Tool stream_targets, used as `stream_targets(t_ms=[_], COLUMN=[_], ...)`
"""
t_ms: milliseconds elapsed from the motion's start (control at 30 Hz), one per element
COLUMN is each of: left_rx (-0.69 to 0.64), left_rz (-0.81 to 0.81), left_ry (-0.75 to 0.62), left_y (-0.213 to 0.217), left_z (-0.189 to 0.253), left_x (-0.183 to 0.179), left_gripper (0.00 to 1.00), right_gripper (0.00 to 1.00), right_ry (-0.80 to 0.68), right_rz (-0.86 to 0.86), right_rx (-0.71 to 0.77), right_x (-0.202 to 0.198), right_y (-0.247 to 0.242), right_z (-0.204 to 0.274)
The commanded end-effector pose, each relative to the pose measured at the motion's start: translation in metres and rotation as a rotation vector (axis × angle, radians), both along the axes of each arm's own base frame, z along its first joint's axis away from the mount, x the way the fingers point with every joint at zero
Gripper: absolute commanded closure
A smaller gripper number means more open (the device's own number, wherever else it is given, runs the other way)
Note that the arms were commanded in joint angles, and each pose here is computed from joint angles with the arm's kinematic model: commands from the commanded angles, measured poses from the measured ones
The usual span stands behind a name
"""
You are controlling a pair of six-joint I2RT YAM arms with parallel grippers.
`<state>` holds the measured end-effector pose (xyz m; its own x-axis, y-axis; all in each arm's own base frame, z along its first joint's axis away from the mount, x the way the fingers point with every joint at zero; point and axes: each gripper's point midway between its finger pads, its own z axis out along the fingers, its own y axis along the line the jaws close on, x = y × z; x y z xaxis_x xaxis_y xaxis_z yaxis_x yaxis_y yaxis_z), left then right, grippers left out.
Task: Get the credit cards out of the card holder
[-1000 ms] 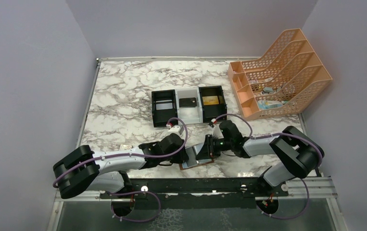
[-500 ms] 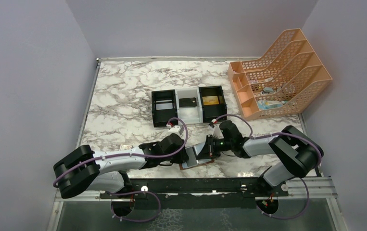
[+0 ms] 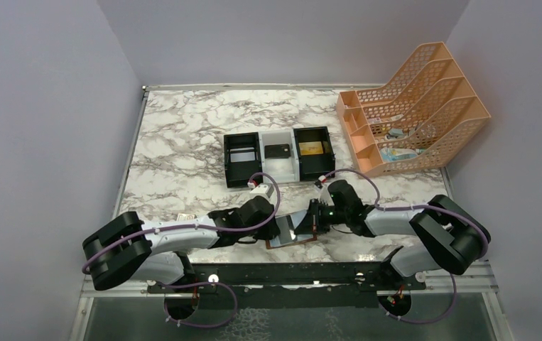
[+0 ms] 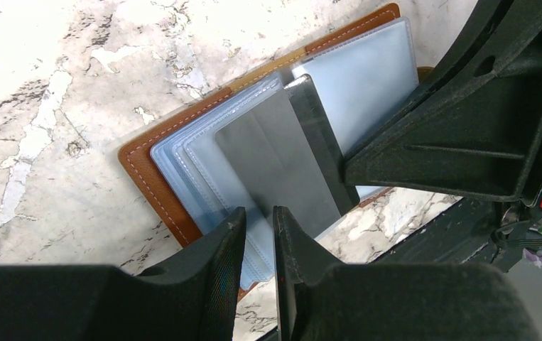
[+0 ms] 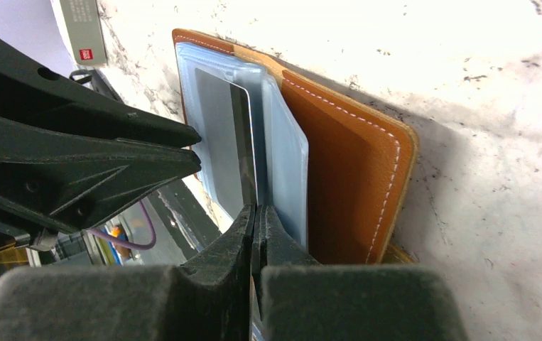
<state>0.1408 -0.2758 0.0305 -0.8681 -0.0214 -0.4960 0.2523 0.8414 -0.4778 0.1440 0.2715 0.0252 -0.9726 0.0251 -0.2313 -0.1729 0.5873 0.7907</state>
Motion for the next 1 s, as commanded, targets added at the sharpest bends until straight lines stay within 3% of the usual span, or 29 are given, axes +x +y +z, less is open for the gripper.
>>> stream_targets(t_ms=[0,267,467,667,833,967], left_rx=[0.201,0.206,0.107,-0.049,-0.136,-0.097], left_rz=[0.014,0.04,0.033,-0.024,-0.092,-0.095], left_ry=[0.036,0.009,-0.053,-0.108,-0.065,-0.029], left_y=[0.047,0.055,0.036,0.002,-0.02,-0.017], left_z=[-0.037,-0.029,0.004,0.041,0.033,0.011], left_x=[-0.014,-0.011,0.0,0.006,-0.004,-0.008], left_gripper=[0.75,0.75,0.6,0.52,0.54,0.62], right_gripper=[0.99,0.99,0.99,0.99,0.98,0.96], right_ry=[-0.028,-0.043,-0.025,-0.01,-0.017,-0.022], right_rz=[-0.024,-0.032,-0.008,0.0,0.003,0.01], right_rx=[-0.049,-0.046,-0.019,0.001,0.013,0.031], right_x=[0.002,0.003,-0.002,-0.004,-0.003,-0.002], right_y=[-0.009,-0.012,-0.009,-0.006,-0.004,-0.001], right_z=[-0.007,-0.001,-0.001,-0.001,0.002,0.007])
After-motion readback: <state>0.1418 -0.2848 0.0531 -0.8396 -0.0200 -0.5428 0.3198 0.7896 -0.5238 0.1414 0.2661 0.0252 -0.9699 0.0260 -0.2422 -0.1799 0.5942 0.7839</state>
